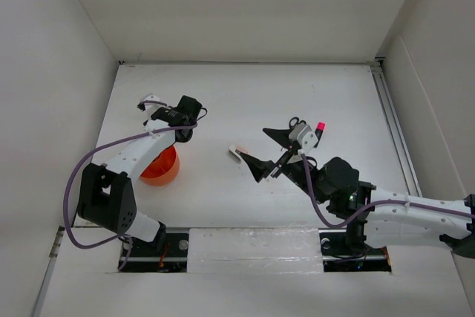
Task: Sort the stationery into containers
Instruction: Place the stationery in the storage box.
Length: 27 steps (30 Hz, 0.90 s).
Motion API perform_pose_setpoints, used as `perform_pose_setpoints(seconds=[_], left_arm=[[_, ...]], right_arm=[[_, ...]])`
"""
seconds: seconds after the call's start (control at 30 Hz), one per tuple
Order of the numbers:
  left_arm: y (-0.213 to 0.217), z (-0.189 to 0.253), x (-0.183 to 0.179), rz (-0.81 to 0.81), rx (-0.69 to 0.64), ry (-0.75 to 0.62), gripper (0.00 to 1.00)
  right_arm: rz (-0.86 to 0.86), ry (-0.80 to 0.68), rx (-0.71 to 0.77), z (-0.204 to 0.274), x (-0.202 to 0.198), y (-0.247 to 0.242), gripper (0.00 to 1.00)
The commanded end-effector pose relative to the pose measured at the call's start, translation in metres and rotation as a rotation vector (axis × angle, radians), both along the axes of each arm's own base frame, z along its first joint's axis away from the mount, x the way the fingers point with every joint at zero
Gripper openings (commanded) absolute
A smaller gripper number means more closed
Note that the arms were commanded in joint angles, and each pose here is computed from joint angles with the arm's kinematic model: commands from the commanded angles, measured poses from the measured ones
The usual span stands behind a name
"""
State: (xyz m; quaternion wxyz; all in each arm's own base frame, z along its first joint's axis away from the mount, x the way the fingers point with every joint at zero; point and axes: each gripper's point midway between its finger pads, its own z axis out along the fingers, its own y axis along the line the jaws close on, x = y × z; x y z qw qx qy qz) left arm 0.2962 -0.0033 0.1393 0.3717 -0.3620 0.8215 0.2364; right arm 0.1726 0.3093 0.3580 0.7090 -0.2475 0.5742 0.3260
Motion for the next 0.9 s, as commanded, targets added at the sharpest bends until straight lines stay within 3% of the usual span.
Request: perform_pose_setpoints(seconds=[0.0, 0.17, 0.43, 0.57, 0.63, 0.67, 0.8, 0.87], left_arm=[[0.012, 0.005, -0.004, 0.063, 0.045, -0.042, 0.16], [0.010, 0.009, -0.002, 0.056, 0.044, -0.065, 0.26], [0.012, 0.013, -0.003, 0.063, 0.048, -0.075, 0.28], [0.007, 0.037, 0.002, 0.018, 0.031, -0.129, 0.35], [-0.004, 0.053, 0.018, -0.057, -0.003, -0.168, 0.43], [-0.005, 0.060, 0.021, -0.072, 0.003, -0.171, 0.53], [-0.013, 0.110, 0.040, -0.126, -0.040, -0.282, 0.61], [-0.027, 0.130, 0.052, -0.215, -0.071, -0.311, 0.88]], right_arm=[[0.022, -0.011, 0.054, 0.015, -0.006, -0.002, 0.93], [0.020, -0.017, 0.048, 0.015, -0.006, -0.002, 0.93], [0.020, -0.017, 0.048, 0.015, -0.006, -0.002, 0.93], [-0.045, 0.009, 0.018, 0.002, 0.006, -0.001, 0.94], [-0.054, 0.020, -0.014, -0.008, 0.010, 0.008, 0.94], [-0.054, 0.021, -0.019, -0.008, 0.011, 0.011, 0.94], [-0.050, 0.034, -0.076, -0.026, 0.017, 0.027, 0.96], [-0.066, 0.049, -0.084, -0.030, 0.024, 0.027, 0.97]])
